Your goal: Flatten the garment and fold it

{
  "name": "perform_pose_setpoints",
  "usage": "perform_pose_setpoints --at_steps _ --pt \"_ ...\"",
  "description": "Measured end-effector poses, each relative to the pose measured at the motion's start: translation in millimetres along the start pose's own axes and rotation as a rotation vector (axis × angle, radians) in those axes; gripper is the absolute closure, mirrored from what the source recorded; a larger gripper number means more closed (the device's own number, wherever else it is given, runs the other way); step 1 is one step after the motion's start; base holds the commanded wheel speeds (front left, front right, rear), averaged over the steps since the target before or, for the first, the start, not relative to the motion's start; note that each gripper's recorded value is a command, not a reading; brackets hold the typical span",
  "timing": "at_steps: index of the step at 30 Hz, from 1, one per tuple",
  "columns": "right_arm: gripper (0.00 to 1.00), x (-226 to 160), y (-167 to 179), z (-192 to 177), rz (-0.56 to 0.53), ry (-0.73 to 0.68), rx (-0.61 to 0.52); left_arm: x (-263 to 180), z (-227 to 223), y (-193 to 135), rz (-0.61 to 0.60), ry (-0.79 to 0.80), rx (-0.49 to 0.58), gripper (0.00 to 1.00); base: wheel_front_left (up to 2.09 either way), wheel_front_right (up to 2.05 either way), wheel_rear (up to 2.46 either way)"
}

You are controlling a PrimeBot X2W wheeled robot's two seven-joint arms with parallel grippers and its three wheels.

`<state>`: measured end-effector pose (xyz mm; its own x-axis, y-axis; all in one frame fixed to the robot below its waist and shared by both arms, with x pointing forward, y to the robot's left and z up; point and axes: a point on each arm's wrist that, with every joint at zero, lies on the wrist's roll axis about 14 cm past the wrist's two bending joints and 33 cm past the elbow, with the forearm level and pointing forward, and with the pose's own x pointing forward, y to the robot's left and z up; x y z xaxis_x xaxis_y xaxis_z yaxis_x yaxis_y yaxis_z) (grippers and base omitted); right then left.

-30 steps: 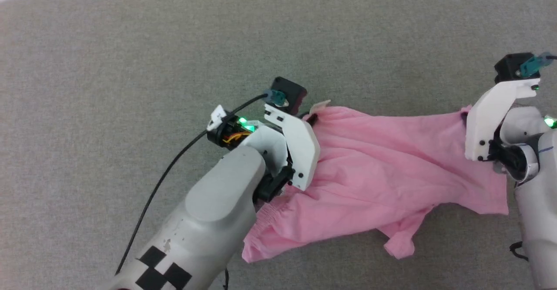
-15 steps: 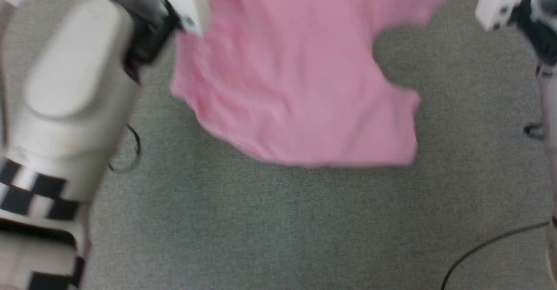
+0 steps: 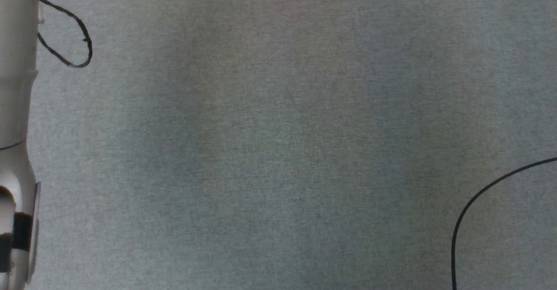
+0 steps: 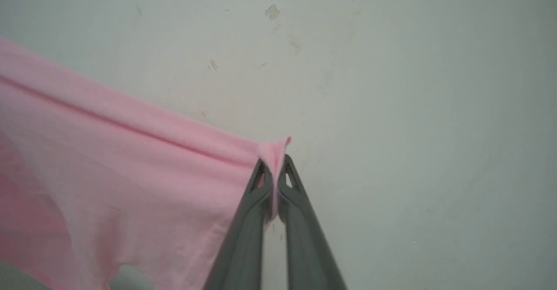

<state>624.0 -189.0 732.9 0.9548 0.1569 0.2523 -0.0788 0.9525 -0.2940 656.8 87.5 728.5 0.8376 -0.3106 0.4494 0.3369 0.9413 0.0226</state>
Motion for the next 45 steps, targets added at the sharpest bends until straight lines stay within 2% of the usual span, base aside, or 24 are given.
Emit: perform_pose_setpoints --at_steps 4,8,14,17,22,26,34,38,45 --pt "1.00 -1.9 8.1 -7.1 0.029 0.014 -0.031 -10.4 -11.6 -0.4 -0.004 0.042 -0.014 1.00 0.00 0.00 0.00" --pt "1.00 -27.4 31.3 -58.1 0.110 0.160 -0.029 -47.6 -62.9 -10.5 -0.037 0.202 -0.026 1.00 0.00 0.00 0.00" --pt "1.00 -108.4 58.9 -136.4 0.222 0.459 0.019 -148.1 -140.7 -47.0 -0.133 0.528 -0.087 1.00 0.00 0.00 0.00" --pt "1.00 -162.0 69.5 -163.7 0.256 0.614 0.069 -209.7 -159.0 -70.7 -0.171 0.688 -0.166 1.00 0.00 0.00 0.00" --pt "1.00 -247.3 76.8 -181.7 0.269 0.824 0.140 -306.4 -157.1 -104.3 -0.207 0.900 -0.273 1.00 0.00 0.00 0.00" --pt "1.00 -312.1 83.8 -183.8 0.289 0.968 0.171 -366.0 -139.6 -132.9 -0.225 1.016 -0.375 1.00 0.00 0.00 0.00" --pt "1.00 -403.5 89.6 -179.0 0.259 1.194 0.249 -412.1 -103.8 -152.3 -0.183 1.053 -0.440 1.00 0.00 0.00 0.00" --pt "1.00 -398.2 90.0 -165.4 0.249 1.145 0.249 -410.3 -91.4 -149.1 -0.120 0.992 -0.470 1.00 0.00 0.00 0.00" --pt "1.00 -317.0 83.6 -140.2 0.258 0.848 0.163 -355.5 -78.5 -131.6 0.018 0.764 -0.499 1.00 0.00 0.00 0.00"
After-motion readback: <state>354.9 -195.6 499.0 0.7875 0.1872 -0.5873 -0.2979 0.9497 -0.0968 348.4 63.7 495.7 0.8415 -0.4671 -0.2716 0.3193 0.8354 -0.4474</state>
